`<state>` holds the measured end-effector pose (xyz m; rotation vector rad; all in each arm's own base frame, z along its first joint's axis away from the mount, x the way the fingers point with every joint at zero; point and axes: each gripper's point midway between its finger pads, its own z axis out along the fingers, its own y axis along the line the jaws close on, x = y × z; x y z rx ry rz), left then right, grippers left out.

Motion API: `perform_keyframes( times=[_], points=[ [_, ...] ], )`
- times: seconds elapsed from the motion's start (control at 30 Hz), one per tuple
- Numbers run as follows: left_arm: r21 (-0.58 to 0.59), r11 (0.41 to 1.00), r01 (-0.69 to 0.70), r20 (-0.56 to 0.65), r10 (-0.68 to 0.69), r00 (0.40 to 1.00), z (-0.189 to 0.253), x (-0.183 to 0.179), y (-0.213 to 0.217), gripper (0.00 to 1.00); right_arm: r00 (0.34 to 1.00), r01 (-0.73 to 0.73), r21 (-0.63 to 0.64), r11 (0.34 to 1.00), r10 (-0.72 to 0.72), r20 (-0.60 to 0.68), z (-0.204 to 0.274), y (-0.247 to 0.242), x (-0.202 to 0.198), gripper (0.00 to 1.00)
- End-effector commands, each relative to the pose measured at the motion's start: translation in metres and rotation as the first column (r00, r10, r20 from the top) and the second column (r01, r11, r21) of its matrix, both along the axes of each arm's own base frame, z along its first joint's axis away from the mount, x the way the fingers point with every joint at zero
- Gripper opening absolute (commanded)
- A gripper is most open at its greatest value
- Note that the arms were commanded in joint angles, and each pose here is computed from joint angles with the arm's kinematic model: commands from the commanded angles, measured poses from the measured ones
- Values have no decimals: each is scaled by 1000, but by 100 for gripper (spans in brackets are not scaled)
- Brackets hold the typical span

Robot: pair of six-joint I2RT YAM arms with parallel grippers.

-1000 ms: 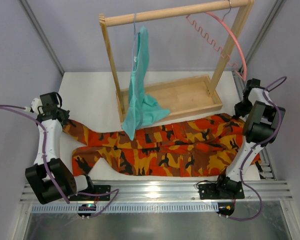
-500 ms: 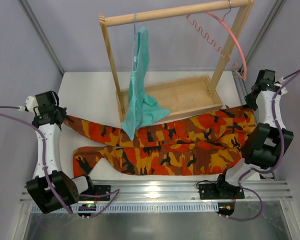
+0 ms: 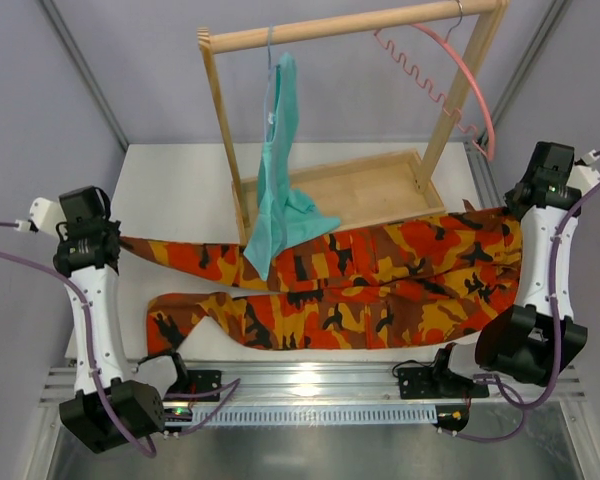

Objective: Place the trousers on the hanger
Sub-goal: Fold the trousers

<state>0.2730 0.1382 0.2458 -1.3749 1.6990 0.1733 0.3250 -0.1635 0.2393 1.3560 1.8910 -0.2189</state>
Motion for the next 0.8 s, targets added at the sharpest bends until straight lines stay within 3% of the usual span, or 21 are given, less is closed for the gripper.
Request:
perform_keyframes(
  times=[0.0, 0.5, 0.77],
  points=[
    [76, 994, -73, 13, 72, 997, 22, -21, 14, 0, 999, 43, -77, 996, -42, 25, 20, -16, -17, 3],
    [102, 995, -17, 104, 6, 995, 33, -55, -7, 0, 1000, 4, -88, 996, -2, 19, 13, 1, -59, 4],
    [126, 991, -39, 81, 29, 996, 36, -73, -7, 0, 1000, 3, -85, 996, -1, 28, 15, 7, -78, 4]
  ],
)
